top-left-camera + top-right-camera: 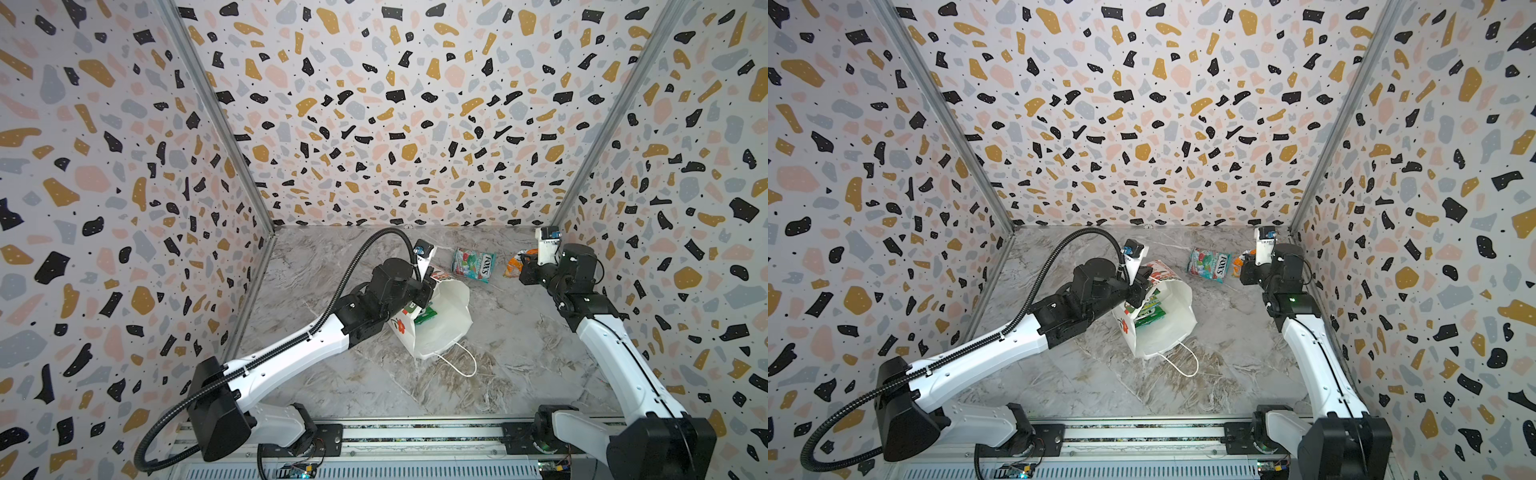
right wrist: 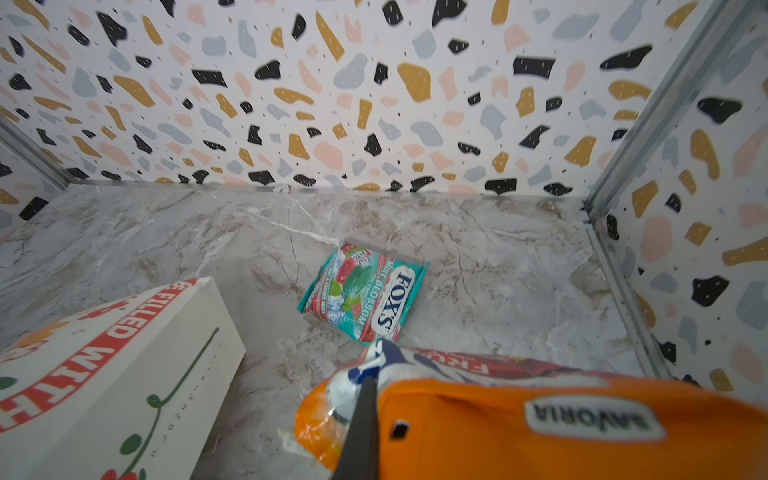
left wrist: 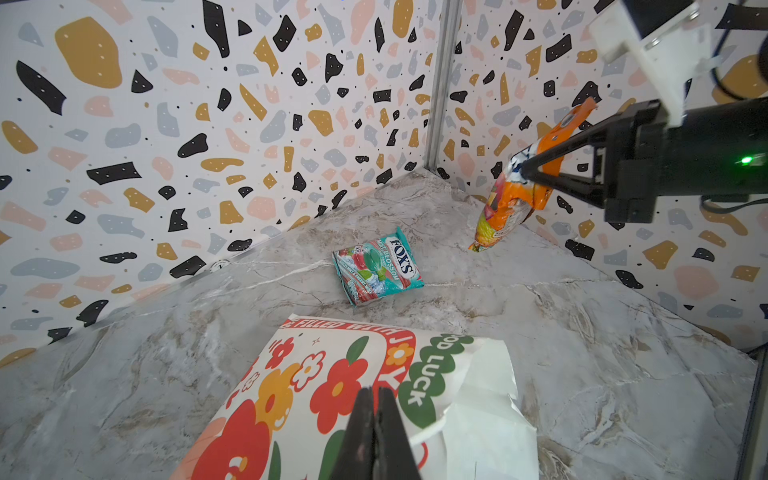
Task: Take the snacks out of the paper bag
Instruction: 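Carry the orange pack beside the teal pack and release it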
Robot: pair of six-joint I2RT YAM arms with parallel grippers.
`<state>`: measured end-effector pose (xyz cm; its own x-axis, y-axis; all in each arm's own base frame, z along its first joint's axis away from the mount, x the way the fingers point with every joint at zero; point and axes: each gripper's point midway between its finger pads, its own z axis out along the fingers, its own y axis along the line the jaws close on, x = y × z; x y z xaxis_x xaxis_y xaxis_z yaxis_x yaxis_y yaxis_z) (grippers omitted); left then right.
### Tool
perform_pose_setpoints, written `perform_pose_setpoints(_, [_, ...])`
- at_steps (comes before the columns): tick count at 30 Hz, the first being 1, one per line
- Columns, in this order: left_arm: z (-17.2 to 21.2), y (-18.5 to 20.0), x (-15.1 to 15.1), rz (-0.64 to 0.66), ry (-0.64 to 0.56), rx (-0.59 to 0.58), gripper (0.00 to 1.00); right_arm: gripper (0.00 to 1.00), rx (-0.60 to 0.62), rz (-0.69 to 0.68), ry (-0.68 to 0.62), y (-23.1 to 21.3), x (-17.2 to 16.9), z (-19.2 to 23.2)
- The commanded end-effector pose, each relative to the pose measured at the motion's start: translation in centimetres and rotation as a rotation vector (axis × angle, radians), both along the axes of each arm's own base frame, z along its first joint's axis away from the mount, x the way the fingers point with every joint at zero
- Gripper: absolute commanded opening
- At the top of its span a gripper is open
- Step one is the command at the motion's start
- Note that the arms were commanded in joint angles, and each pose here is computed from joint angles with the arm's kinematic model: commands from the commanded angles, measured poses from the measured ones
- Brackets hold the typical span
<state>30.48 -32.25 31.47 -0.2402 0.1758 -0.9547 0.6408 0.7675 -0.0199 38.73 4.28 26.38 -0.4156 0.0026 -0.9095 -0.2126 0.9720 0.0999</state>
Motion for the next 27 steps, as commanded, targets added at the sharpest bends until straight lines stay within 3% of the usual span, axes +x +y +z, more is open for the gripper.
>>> perform_pose_setpoints(1, [1.0,-0.2,0.0,0.000,-0.020,-0.026,0.00,0.00,0.053,0.089,-0.106,0.9,1.6,1.9])
perform_pose_setpoints(15, [0.9,-0.3,0.0,-0.004,-0.020,-0.022,0.00,0.00,0.148,0.195,-0.085,-1.1,9.1,-2.7])
perform_pose_setpoints(22, [0.6,-0.5,0.0,-0.009,-0.016,-0.017,0.00,0.00,0.218,0.176,0.014,-3.3,9.0,-8.4])
perform_pose_setpoints(27, [0.3,-0.7,0.0,-0.010,-0.012,-0.012,0.00,0.00,0.239,0.128,0.134,-3.8,6.8,-12.7])
